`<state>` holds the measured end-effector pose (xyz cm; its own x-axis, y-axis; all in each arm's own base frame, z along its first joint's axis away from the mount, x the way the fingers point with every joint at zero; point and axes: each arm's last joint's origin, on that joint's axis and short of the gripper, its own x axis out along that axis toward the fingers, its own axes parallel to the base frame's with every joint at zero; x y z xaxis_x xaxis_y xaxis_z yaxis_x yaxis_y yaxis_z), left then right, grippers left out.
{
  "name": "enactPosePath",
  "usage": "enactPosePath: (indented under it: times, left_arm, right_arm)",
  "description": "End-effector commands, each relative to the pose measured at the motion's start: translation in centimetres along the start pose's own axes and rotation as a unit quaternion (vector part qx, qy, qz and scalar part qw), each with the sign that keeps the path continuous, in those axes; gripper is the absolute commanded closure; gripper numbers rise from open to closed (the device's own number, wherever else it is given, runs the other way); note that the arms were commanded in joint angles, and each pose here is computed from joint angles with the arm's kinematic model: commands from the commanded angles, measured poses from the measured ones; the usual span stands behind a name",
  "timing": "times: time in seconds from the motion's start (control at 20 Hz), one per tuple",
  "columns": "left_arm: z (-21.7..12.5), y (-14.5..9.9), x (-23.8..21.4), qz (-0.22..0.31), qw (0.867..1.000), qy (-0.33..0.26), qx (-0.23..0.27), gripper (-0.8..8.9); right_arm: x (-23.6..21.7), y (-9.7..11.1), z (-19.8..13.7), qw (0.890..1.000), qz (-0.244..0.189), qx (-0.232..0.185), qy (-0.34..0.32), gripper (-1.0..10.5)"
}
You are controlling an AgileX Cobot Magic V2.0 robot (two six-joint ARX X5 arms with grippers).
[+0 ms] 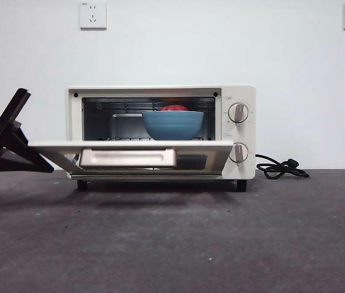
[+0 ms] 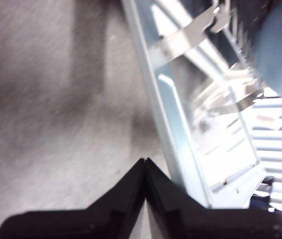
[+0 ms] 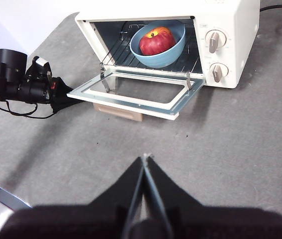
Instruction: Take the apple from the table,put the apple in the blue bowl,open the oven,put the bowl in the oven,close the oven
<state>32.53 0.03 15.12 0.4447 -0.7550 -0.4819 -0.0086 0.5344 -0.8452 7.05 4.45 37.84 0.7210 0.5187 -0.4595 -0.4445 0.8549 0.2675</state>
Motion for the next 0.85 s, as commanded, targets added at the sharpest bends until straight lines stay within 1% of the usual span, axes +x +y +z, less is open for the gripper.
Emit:
enactPosePath:
  times: [0.05, 0.35, 0.85]
  left_arm:
    - [0.8, -1.1, 0.3, -0.037, 0.999, -0.003, 0.003, 8.21]
    - [2.3, -2.5, 0.0, -0.084, 0.996, -0.025, 0.005, 8.21]
    - [5.1, -5.8, -0.8, -0.110, 0.991, -0.058, 0.044, 8.21]
  right_arm:
    - [0.1, 0.0, -0.1, 1.000, 0.001, 0.002, 0.000, 9.5]
    - [0.1, 0.0, -0.1, 1.000, 0.000, 0.002, 0.000, 9.5]
    - [0.1, -0.1, -0.1, 1.000, -0.011, 0.003, -0.003, 9.5]
